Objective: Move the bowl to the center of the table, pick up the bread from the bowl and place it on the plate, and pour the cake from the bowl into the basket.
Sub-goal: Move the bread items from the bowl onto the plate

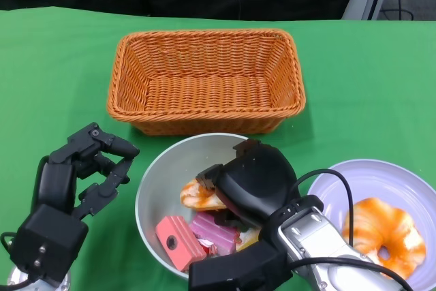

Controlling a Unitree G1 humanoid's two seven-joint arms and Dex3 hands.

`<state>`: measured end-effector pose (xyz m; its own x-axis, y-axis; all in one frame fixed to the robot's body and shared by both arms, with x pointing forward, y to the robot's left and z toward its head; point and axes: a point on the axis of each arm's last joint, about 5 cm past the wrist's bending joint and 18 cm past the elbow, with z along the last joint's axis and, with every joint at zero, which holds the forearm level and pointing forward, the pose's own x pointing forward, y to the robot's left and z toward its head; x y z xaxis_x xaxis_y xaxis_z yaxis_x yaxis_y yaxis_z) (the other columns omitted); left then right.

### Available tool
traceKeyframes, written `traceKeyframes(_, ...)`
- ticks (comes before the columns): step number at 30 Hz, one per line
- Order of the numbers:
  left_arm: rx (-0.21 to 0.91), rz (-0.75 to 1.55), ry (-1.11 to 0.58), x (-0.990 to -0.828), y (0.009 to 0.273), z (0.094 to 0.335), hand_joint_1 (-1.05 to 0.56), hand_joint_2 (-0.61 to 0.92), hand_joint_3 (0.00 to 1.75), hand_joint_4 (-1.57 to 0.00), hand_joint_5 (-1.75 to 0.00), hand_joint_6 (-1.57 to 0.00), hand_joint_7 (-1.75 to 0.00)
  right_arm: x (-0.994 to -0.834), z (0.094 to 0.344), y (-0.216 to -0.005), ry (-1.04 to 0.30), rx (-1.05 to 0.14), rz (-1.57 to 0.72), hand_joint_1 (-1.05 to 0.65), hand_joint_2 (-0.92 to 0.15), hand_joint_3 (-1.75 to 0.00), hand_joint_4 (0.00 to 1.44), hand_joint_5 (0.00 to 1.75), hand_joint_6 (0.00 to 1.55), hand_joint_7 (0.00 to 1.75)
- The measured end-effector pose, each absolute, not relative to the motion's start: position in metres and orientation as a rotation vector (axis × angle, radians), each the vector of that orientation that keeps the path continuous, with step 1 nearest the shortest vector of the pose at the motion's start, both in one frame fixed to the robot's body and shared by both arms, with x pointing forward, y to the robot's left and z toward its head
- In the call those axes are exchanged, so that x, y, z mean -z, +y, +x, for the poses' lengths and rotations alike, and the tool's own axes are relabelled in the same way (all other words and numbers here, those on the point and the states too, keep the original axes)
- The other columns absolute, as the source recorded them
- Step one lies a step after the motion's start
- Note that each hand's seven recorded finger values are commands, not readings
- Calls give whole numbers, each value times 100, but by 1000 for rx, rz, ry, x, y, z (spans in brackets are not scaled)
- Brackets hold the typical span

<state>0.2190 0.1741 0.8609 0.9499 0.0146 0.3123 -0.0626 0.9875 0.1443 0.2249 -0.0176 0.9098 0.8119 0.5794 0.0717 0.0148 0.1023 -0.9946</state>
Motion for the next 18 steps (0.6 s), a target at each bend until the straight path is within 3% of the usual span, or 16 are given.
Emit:
traceKeyframes(11,-38,159,-309,-860,175,219,-16,92,35,-74,-145,-73,-118,-898,228,-22,-595,-339,-1322,-35,-92,-12,80,107,105,4)
traceKeyframes(18,-37,164,-304,-858,176,218,-17,92,37,-75,-143,-72,-119,-900,234,-26,-606,-310,-1266,-32,-92,-15,70,130,107,9)
